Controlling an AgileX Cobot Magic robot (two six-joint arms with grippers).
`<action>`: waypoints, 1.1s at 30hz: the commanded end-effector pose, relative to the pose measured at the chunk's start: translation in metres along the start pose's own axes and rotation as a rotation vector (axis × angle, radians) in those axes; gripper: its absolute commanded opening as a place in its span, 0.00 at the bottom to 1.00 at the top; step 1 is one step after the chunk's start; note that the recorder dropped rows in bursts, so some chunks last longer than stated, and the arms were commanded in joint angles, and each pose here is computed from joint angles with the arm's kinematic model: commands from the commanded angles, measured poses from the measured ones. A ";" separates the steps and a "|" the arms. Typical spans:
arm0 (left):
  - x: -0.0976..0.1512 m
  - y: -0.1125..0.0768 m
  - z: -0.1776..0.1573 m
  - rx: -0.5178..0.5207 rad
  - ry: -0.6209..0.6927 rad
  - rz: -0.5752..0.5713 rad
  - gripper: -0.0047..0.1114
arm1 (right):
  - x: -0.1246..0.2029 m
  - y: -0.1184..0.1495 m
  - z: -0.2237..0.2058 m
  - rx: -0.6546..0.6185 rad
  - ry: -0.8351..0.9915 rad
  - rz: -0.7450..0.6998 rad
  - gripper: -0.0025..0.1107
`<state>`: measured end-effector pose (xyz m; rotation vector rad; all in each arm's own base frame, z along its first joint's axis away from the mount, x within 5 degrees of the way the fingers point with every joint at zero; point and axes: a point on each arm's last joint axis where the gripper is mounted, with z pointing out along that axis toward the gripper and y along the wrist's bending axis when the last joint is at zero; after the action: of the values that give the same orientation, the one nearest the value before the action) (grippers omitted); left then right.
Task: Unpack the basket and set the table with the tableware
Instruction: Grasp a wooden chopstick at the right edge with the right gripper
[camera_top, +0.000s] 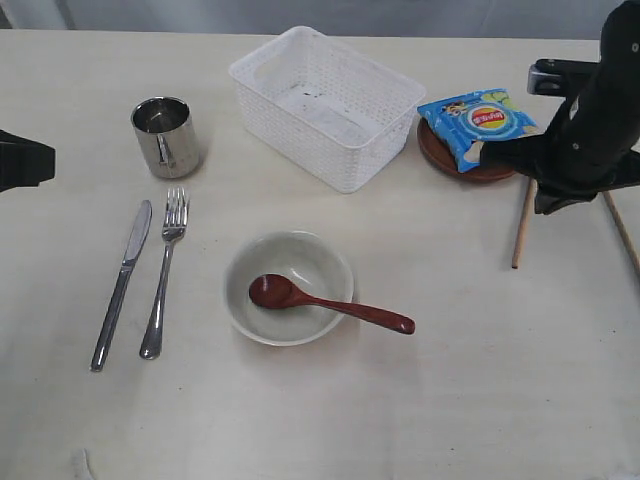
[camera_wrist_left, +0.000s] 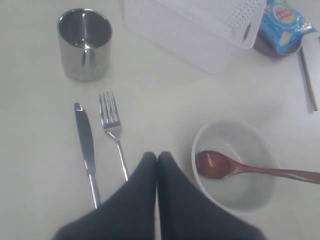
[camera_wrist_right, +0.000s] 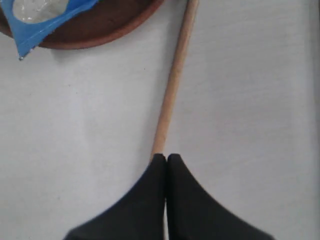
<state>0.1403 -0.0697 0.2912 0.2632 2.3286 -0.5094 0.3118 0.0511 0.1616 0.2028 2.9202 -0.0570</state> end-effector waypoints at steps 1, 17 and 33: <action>0.001 -0.001 0.000 0.011 -0.005 -0.005 0.04 | -0.003 -0.001 0.001 -0.029 -0.064 0.078 0.02; 0.002 -0.005 0.001 0.028 0.003 0.012 0.04 | -0.007 -0.012 0.023 0.001 -0.039 0.218 0.39; 0.002 -0.005 0.001 0.030 -0.006 0.017 0.04 | -0.001 -0.009 0.068 0.025 0.049 0.209 0.32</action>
<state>0.1384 -0.0741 0.2916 0.2941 2.3230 -0.5284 0.3262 0.0403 0.1100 0.5065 2.8997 -0.0417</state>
